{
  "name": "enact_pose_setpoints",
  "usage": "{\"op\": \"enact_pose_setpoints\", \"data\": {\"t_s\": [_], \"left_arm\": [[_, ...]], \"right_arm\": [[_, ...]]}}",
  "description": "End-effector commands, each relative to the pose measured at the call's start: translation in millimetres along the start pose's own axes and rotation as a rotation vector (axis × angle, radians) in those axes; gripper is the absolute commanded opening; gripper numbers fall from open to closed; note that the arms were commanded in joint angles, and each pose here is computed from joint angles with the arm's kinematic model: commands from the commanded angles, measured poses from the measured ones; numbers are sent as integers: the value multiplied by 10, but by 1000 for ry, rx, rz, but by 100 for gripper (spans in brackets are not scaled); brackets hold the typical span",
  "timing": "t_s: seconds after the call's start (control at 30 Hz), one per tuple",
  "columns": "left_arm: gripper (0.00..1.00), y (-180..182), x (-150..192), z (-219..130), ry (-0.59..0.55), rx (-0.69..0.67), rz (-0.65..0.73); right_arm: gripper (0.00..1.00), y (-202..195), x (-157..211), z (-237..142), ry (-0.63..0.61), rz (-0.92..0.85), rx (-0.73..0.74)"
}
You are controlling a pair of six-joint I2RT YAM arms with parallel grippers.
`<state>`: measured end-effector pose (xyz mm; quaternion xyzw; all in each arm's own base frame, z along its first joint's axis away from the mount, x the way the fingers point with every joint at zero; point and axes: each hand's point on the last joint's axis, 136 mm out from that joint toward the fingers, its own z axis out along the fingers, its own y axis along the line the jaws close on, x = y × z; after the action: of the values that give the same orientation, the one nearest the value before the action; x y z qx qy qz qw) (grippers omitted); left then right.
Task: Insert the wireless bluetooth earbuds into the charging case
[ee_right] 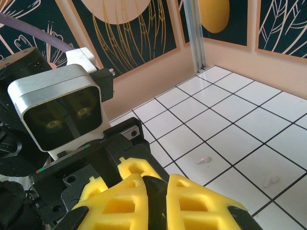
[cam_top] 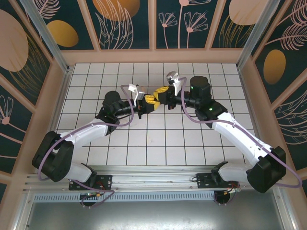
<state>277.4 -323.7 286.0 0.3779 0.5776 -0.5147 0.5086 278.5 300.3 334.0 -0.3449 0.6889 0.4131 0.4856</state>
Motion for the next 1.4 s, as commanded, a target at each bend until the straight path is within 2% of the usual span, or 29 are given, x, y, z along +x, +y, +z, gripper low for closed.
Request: {"op": "enact_pose_setpoints", "data": {"t_s": [0.0, 0.27, 0.67, 1.37], "left_arm": [[0, -132, -169, -33, -43, 35, 45], [0, -133, -169, -13, -40, 45, 35], [0, -139, -185, -15, -42, 49, 31], [0, -178, -287, -31, -74, 56, 36]], "right_arm": [[11, 124, -147, -82, -21, -63, -22], [11, 85, -158, -139, -4, -95, 20], [11, 121, -147, -180, 4, -103, 10], [12, 110, 102, -144, 62, -16, -35]]}}
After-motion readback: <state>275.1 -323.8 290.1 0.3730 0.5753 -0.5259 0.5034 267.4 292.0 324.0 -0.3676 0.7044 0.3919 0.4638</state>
